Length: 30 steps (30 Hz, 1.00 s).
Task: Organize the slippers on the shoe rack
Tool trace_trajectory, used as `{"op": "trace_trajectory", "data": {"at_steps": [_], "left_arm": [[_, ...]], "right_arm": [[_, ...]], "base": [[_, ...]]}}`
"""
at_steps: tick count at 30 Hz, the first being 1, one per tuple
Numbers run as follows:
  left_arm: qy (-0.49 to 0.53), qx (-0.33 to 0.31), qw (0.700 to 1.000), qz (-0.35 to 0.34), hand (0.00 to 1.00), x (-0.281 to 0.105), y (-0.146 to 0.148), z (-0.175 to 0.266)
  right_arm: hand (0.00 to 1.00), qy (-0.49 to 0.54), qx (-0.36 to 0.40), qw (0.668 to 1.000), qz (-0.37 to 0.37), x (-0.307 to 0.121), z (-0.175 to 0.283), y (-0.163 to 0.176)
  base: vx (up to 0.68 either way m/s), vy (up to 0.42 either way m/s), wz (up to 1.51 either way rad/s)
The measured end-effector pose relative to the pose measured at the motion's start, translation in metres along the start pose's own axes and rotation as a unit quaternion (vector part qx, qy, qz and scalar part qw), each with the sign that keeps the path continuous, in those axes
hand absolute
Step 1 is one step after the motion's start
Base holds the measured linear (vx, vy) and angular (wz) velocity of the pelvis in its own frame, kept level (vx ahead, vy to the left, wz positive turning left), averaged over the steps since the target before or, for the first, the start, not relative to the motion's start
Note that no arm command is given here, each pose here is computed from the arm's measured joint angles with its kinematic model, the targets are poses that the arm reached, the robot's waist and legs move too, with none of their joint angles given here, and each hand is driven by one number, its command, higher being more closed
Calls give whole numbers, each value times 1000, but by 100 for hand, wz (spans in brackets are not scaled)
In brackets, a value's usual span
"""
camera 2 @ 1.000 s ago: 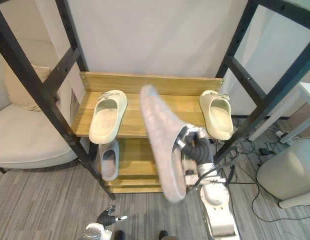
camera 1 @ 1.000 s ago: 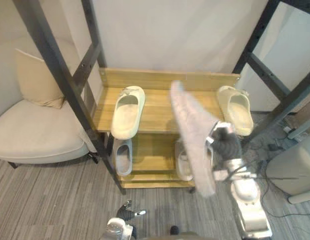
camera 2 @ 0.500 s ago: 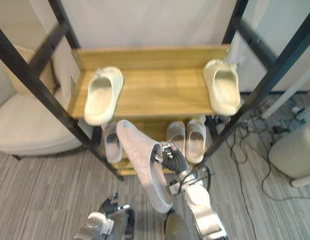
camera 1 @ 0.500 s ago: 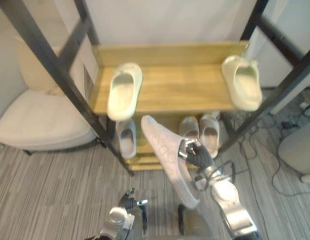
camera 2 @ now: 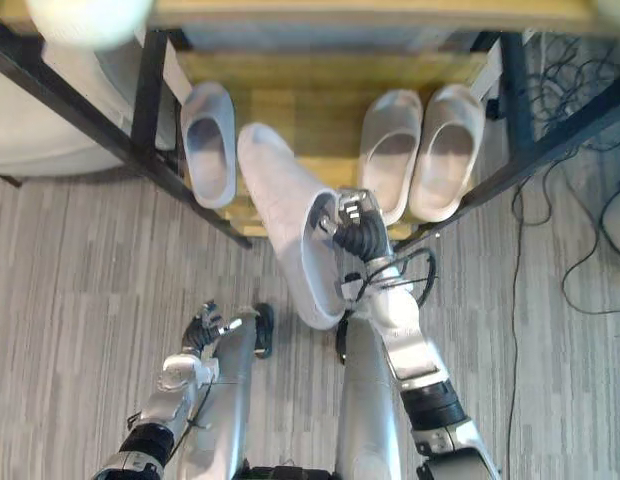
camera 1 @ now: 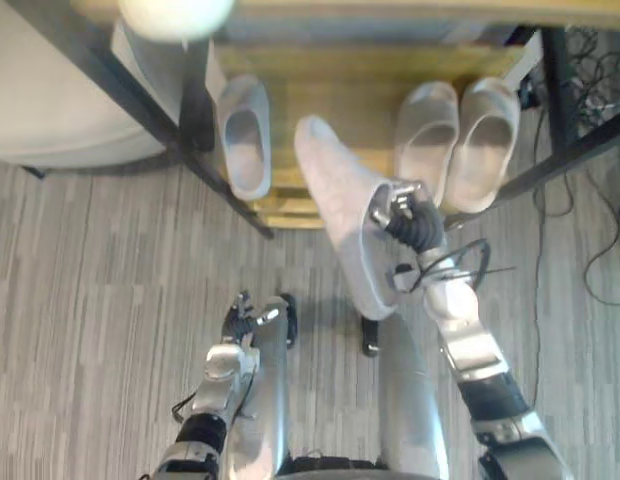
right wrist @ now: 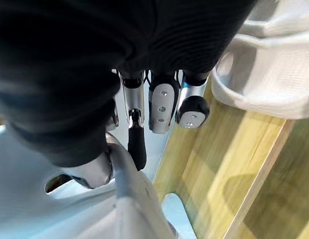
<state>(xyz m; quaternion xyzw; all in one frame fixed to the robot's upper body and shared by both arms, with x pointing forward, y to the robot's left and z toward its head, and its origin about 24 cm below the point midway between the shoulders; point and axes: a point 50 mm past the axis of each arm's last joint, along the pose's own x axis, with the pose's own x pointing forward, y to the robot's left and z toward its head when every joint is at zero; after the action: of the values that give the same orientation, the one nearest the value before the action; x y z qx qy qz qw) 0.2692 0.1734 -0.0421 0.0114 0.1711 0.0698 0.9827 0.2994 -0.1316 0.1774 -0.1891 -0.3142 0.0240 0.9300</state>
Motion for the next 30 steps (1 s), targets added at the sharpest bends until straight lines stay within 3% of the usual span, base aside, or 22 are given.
{"op": "trace_trajectory", "data": {"at_steps": [12,21,30], "left_arm": [[-82,-62,994,29,0,2,-4,39],[-109,-95,989,29,0,2,-9,54],[-128,-109,985,39,0,2,-14,63]], "right_arm": [[100,-29,-100,986,-128,56,20,-49],[100,-16,-157,974,-162,100,31,-72],[100,-13,-166,967,-194,134,50,-87]], "base": [[-11,-30,3],[29,-61,9],[25,-43,7]]}}
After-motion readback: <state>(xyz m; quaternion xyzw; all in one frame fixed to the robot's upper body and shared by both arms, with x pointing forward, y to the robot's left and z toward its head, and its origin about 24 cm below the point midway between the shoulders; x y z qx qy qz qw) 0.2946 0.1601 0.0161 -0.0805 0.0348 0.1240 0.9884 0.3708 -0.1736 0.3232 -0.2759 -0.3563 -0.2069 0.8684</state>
